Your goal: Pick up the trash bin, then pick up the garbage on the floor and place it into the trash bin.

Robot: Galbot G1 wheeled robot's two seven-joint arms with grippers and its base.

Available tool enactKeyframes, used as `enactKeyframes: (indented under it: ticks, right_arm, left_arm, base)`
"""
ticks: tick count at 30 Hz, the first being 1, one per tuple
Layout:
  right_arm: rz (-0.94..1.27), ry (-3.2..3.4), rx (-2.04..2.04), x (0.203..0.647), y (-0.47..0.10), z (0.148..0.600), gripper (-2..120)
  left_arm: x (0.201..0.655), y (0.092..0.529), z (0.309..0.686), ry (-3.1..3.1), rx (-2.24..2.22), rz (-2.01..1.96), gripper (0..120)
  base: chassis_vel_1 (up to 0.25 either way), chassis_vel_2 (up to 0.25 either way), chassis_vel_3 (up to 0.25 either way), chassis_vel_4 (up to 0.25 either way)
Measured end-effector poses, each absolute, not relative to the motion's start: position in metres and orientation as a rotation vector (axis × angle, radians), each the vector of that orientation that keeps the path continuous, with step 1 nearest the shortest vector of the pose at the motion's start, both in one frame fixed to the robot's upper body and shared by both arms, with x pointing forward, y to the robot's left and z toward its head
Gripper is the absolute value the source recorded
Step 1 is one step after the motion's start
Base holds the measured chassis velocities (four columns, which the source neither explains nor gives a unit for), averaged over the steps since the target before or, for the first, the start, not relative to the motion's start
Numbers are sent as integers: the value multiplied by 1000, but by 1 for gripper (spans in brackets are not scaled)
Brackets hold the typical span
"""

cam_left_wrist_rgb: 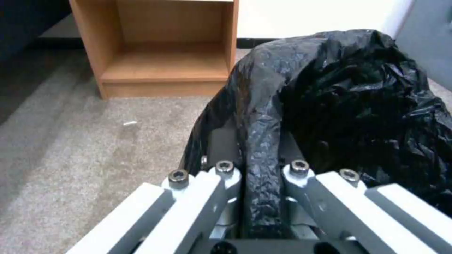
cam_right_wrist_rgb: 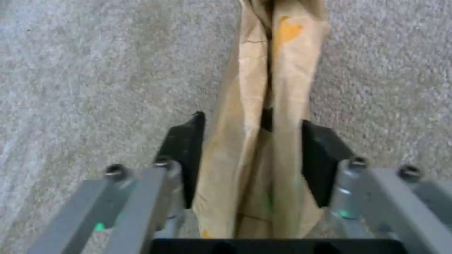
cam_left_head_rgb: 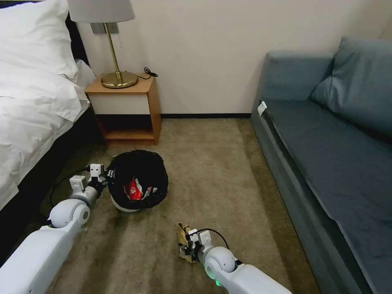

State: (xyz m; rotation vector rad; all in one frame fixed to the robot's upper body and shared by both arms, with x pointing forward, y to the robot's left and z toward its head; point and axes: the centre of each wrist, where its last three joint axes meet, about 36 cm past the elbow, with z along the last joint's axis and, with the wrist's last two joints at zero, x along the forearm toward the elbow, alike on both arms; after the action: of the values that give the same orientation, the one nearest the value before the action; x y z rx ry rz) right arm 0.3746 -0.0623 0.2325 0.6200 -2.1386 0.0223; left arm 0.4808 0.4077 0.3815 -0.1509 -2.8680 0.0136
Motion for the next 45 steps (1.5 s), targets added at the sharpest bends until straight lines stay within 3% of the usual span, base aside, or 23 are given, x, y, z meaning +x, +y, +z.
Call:
enactKeyframes:
  ticks: [7, 12, 23, 32, 34, 40, 45]
  right_arm:
    - [16, -2145, 619, 374, -63, 235, 12]
    - [13, -2150, 612, 374, -65, 235, 0]
    - [17, -2186, 586, 384, -82, 243, 0]
    - [27, -2257, 542, 422, -112, 270, 0]
    - [37, -2316, 515, 452, -131, 291, 0]
    - [65, -2405, 504, 487, -157, 330, 0]
    - [63, -2483, 574, 497, -137, 359, 0]
  left_arm:
    - [479, 408, 383, -2871, -152, 12, 4]
    - [479, 409, 383, -2872, -151, 12, 4]
    - [478, 412, 390, -2881, -152, 5, 4]
    - [477, 410, 392, -2885, -160, 5, 4]
    - [477, 408, 392, -2884, -166, 2, 4]
    - [476, 406, 389, -2878, -169, 4, 4]
    - [479, 398, 381, -2871, -175, 18, 4]
  base:
    - [0, 0, 0, 0]
    - [0, 0, 0, 0]
    - [0, 0, 0, 0]
    - [0, 0, 0, 0]
    - [0, 0, 0, 0]
    - [0, 0, 0, 0]
    - [0, 0, 0, 0]
